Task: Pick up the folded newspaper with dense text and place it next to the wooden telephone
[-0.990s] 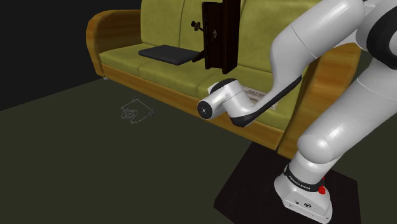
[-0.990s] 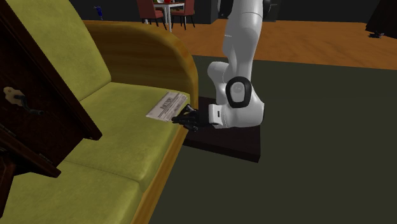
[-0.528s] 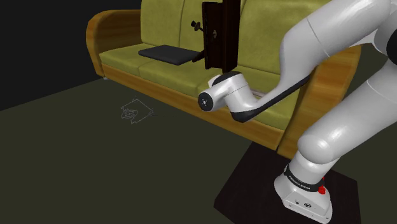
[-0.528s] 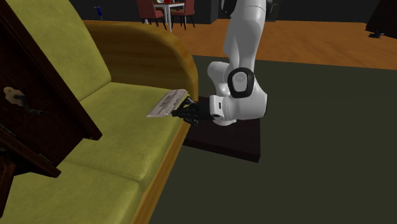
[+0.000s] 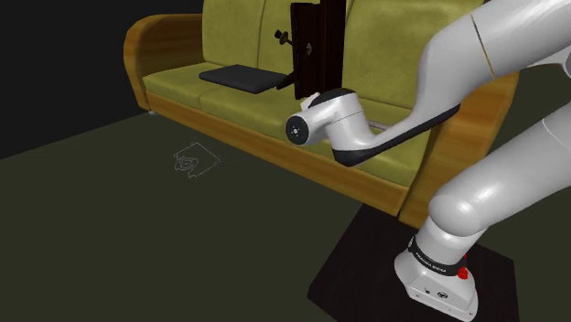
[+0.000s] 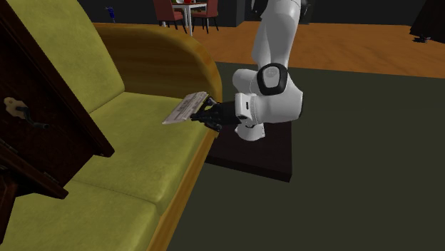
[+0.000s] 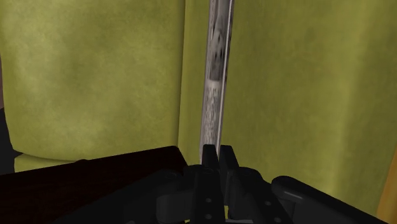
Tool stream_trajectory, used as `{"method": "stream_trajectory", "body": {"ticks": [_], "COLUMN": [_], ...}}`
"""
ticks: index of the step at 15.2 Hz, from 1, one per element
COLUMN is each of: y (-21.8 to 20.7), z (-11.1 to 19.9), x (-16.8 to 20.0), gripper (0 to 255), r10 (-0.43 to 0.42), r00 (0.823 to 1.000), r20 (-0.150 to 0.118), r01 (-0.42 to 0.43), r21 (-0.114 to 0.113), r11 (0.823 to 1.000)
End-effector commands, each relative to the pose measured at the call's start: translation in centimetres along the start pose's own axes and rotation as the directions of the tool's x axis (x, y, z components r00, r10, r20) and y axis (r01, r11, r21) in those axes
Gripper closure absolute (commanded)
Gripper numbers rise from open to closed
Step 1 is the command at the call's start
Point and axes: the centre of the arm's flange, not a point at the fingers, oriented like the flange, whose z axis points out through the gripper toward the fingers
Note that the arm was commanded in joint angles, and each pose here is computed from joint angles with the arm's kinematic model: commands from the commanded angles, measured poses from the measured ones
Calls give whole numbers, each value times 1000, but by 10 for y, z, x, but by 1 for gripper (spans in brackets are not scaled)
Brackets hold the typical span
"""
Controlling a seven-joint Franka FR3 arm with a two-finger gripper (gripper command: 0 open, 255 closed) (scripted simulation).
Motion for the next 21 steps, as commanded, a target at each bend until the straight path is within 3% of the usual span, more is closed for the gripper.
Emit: {"method": "stream_trajectory", "body": {"ticks": [1, 21], "y": [11, 112], "z": [-3, -31], "x": [0, 0], "gripper": [255, 255], "r10": [0, 0], "r00": [1000, 1000], "r20": [0, 0], "r01": [0, 0], "r21": [0, 0], "r11": [1000, 1000]}}
